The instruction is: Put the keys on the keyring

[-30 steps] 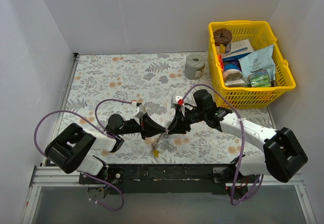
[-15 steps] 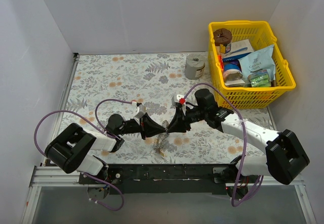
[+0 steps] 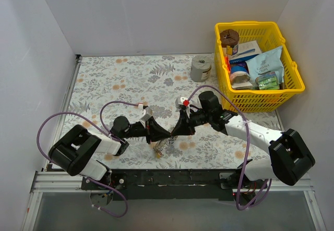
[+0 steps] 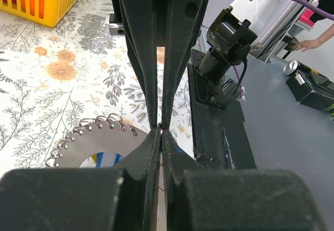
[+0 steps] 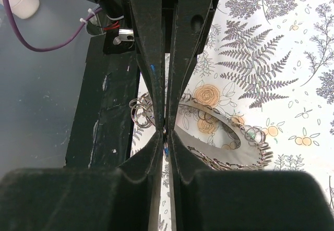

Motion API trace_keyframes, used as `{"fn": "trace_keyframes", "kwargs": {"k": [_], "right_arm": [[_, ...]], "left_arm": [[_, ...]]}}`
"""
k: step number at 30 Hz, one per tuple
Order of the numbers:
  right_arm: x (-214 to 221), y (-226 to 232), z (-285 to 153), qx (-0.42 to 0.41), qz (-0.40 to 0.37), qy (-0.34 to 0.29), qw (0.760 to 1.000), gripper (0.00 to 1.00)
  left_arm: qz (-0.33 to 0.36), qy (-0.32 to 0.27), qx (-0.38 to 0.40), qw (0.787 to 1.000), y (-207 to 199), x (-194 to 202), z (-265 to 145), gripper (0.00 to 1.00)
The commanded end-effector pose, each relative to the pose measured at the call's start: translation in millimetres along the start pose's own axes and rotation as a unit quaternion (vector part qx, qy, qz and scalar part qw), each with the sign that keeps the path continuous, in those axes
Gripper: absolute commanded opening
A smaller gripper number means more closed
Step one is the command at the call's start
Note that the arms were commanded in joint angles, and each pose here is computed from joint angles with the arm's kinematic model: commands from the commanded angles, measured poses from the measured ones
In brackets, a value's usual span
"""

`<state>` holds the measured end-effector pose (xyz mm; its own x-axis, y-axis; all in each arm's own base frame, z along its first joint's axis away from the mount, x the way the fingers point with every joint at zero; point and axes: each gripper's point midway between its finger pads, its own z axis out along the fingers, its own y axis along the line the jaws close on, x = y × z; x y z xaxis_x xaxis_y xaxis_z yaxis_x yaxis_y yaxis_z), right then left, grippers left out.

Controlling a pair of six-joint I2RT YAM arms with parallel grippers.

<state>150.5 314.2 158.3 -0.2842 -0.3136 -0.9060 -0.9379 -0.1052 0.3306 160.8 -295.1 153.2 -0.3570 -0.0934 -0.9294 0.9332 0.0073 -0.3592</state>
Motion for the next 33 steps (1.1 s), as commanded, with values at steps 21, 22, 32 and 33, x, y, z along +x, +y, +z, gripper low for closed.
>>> {"fn": "trace_keyframes", "kwargs": {"k": [21,22,32,33], "right_arm": [[-7.2,-3.0,2.0,0.006,-0.017,-0.007,1.0,0.24],[-8.3,-2.8,2.6,0.006,-0.018,-0.009,1.0,0.23],[-1.6,-6.2,3.9,0.007,-0.006,0.0,1.0,0.25],[-1.4,-6.7,3.7,0.01,-0.007,-0.001,1.0,0.29]], "left_arm": [[0.214,-0.152,0.062,0.963,-44.7,-86.2,-2.5,0.0],[0.214,-0.152,0.062,0.963,-44.7,-86.4,-3.0,0.0],[0.219,-0.157,0.059,0.961,-46.1,-88.7,-4.2,0.0],[0.219,-0.157,0.059,0.961,-46.3,-89.0,-4.3,0.0]]}}
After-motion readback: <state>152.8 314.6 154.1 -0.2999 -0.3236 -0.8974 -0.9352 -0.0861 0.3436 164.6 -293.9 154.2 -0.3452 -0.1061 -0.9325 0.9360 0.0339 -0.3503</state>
